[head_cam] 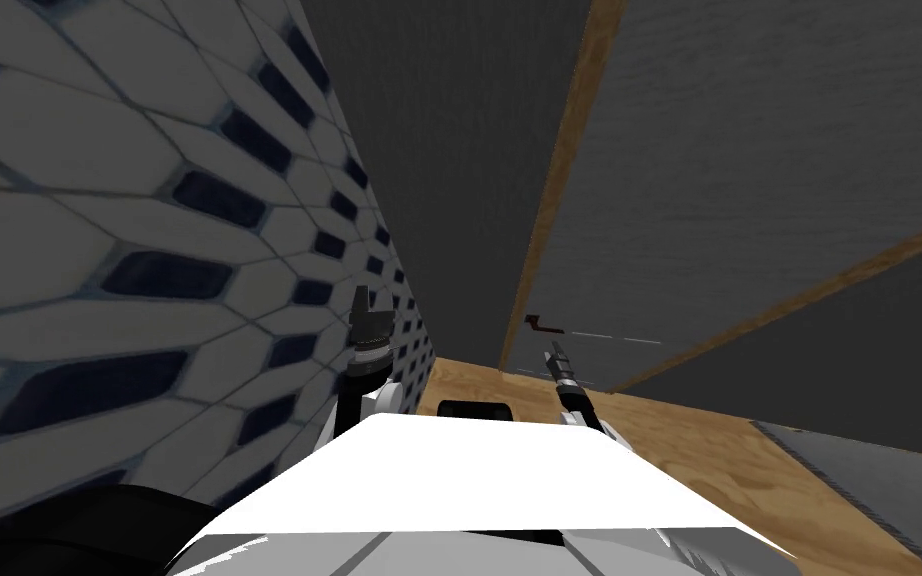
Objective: Pull the door open
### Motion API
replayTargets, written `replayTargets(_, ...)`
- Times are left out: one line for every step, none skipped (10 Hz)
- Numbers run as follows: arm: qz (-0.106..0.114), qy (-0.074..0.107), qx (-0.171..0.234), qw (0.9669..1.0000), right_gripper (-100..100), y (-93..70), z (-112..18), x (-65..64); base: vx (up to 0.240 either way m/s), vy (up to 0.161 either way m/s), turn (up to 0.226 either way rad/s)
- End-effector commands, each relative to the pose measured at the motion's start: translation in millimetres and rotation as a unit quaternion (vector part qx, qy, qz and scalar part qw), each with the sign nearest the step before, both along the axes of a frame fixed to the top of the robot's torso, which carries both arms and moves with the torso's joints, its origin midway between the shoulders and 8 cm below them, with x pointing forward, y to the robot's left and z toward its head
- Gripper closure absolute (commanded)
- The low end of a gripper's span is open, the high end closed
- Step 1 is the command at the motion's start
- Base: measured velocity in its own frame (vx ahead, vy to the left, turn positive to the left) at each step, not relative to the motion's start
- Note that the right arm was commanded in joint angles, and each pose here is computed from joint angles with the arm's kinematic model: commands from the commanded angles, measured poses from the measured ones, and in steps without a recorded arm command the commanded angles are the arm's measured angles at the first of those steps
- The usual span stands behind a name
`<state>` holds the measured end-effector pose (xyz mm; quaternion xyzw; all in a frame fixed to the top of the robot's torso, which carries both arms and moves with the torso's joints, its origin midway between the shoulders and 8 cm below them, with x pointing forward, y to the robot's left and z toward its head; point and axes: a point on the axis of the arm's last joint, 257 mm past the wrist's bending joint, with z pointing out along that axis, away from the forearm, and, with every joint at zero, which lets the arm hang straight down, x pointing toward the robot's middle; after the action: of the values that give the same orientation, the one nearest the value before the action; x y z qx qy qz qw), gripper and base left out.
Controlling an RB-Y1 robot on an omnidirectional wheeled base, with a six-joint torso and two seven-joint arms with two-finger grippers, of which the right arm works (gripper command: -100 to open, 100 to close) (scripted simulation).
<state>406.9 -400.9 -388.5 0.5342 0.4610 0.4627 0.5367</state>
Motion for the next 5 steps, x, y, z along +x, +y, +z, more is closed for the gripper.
replayTargets(-0.002,0.0,0.0,1.0,-100,-3.4,-1.6,-0.7,0.138,-0.016,0.012)
replayTargets(-0.011,0.0,0.0,0.9999,-100,-14.1,-2.5,-5.7,0.137,-0.032,0.124)
replayTargets(-0.018,0.001,0.0,0.9998,-100,-21.6,-3.0,-9.4,0.205,-0.027,0.169)
replayTargets(-0.024,0.001,0.0,0.9997,-100,-28.7,-3.4,-12.9,0.208,-0.027,0.12)
replayTargets(-0.029,0.001,0.0,0.9996,-100,-34.9,-3.7,-16.1,0.227,-0.014,0.107)
